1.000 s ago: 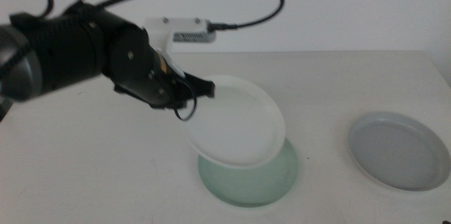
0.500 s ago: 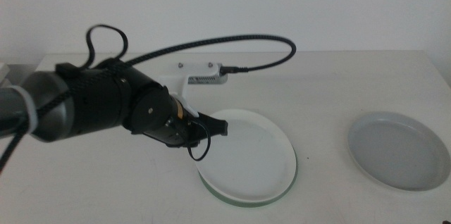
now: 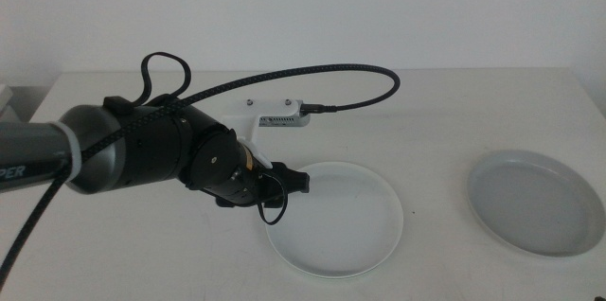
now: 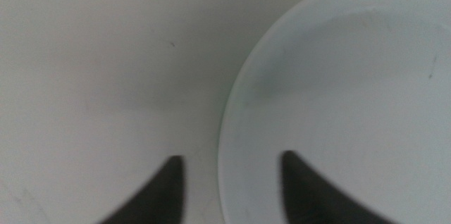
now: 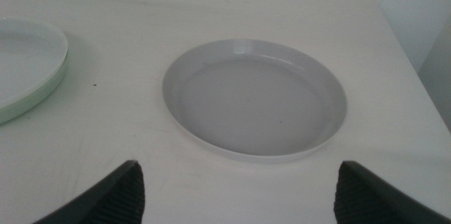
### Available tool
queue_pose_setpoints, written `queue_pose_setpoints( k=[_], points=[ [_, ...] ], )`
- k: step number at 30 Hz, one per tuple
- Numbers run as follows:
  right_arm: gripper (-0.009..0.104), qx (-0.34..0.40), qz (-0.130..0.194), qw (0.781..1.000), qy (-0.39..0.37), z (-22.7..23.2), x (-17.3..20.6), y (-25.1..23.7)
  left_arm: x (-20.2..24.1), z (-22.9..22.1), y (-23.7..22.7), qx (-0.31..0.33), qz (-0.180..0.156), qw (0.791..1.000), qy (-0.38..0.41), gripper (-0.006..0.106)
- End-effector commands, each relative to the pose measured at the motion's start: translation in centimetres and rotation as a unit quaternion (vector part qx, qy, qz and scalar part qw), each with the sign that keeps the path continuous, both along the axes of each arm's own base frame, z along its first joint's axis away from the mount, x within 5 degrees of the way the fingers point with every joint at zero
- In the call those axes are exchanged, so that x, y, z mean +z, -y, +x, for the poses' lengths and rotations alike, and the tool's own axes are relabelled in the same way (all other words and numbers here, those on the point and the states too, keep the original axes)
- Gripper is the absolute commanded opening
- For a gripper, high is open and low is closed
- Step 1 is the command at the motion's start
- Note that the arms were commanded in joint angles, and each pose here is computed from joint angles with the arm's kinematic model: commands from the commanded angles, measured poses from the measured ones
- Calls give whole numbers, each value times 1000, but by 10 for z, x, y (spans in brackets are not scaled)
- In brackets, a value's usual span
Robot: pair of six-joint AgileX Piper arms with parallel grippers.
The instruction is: Stack the three bowls on top of each other.
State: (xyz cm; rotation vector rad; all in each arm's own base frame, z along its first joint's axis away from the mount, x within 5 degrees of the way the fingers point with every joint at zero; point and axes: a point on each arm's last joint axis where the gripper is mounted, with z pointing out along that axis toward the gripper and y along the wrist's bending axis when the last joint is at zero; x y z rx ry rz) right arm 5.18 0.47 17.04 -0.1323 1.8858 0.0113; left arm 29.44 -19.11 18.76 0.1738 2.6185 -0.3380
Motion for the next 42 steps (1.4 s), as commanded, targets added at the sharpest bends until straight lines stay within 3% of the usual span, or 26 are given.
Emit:
queue_pose_setpoints(
  k=[1, 5, 14, 19, 22, 28, 42],
  points=[
    [75, -5, -2, 999, 51, 0, 9, 1, 31, 1, 4, -10, -33, 998, 53, 67],
    [75, -5, -3, 999, 51, 0, 9, 1, 58, -7, -2, -44, -29, 994, 94, 106],
    [75, -5, -3, 999, 51, 0, 9, 1, 155, -72, -43, -102, -29, 978, 179, 105],
    [75, -5, -3, 999, 51, 0, 9, 1, 188, -118, -71, -133, -20, 972, 193, 105],
    [75, -5, -3, 999, 51, 0, 9, 1, 204, -147, -85, -167, -34, 962, 212, 105],
    [75, -5, -3, 999, 51, 0, 9, 1, 216, -185, -99, -225, -56, 949, 213, 105],
    [75, -5, -2, 999, 51, 0, 9, 1, 220, -195, -105, -231, -54, 944, 228, 105]
  ],
)
